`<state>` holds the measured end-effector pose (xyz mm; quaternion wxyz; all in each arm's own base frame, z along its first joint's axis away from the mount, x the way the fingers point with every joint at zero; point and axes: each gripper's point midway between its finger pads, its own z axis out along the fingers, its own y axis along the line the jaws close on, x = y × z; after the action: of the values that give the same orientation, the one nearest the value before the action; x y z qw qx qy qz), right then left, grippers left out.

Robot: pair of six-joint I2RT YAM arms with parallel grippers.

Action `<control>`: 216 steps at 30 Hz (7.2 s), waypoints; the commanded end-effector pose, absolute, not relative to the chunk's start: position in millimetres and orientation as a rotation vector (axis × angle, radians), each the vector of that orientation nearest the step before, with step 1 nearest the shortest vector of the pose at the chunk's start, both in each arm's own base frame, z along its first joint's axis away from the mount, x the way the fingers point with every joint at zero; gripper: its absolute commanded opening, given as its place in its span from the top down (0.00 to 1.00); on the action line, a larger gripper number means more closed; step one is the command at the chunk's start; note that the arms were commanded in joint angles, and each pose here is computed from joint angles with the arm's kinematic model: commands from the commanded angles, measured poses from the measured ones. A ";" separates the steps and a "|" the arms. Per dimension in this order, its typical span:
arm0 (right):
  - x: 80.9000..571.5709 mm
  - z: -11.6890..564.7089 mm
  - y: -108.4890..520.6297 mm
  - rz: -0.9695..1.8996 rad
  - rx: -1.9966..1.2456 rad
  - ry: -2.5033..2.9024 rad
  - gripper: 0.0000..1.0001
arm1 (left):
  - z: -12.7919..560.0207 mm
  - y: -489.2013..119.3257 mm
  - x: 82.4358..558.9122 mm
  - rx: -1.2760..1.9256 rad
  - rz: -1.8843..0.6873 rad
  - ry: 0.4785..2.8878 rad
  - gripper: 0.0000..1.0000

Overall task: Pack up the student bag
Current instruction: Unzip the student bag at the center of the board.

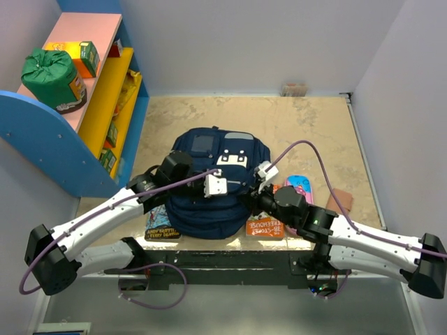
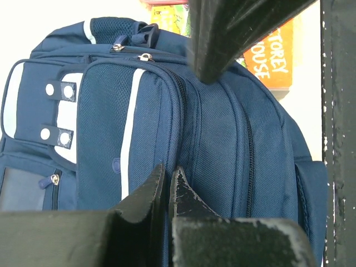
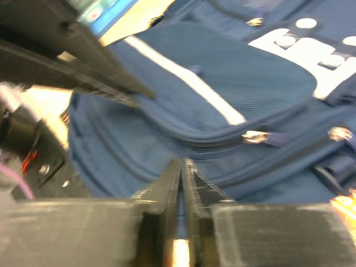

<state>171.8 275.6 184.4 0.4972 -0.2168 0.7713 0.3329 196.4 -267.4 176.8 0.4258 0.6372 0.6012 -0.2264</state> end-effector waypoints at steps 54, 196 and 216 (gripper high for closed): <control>183.2 156.9 295.7 0.877 -0.515 1.706 0.81 | 245.4 -247.7 169.4 1.636 -0.495 1.199 1.00; 215.0 188.9 278.9 1.425 0.167 1.818 0.33 | 202.6 -242.6 156.2 1.685 -0.531 1.192 1.00; 204.1 151.4 288.5 1.571 0.427 2.235 0.37 | 197.2 -248.0 182.1 1.676 -0.401 1.151 1.00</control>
<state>213.4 286.9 149.3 0.2282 0.1444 0.7888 0.5522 166.9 -229.8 168.6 0.4417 0.6973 0.5340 -0.1833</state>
